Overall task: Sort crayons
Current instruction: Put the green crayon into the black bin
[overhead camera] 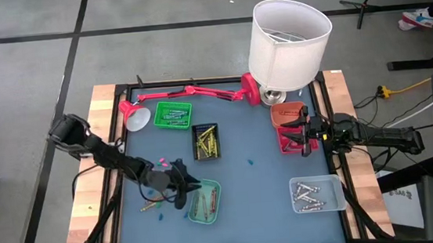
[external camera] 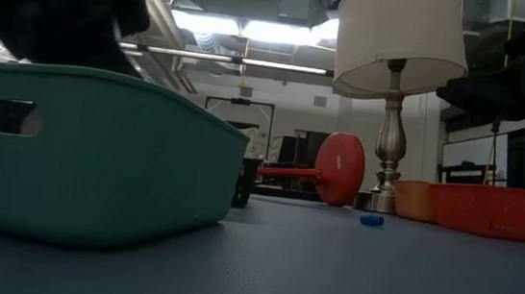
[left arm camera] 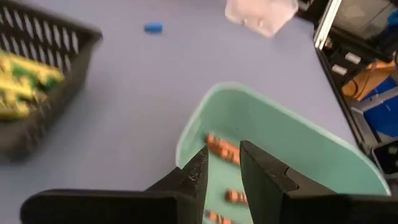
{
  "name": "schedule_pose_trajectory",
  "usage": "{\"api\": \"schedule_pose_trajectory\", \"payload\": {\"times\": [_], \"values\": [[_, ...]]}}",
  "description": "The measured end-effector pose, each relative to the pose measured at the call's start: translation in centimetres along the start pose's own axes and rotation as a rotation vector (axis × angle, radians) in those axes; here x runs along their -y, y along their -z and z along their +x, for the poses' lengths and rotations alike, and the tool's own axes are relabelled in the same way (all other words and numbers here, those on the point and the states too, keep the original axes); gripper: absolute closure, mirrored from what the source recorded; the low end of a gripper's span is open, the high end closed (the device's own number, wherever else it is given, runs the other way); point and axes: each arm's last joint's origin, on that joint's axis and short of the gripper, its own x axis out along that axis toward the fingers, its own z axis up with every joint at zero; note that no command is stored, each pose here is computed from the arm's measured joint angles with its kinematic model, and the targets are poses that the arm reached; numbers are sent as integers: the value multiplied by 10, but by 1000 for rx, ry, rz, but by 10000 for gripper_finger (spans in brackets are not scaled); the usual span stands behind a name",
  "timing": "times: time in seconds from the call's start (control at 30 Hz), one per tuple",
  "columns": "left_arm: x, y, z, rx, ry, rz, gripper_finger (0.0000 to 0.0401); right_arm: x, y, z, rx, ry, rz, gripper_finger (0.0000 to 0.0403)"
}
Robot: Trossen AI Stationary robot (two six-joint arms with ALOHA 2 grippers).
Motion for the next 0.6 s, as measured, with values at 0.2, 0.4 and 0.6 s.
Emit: {"api": "schedule_pose_trajectory", "payload": {"times": [0.2, 0.4, 0.6], "values": [[-4, -20, -11, 30, 19, 9, 334, 0, 0, 0, 0, 0, 0, 255], [-9, -28, -31, -82, 42, -19, 340, 0, 0, 0, 0, 0, 0, 255], [-16, -25, -56, -296, 50, -190, 341, 0, 0, 0, 0, 0, 0, 255]]}}
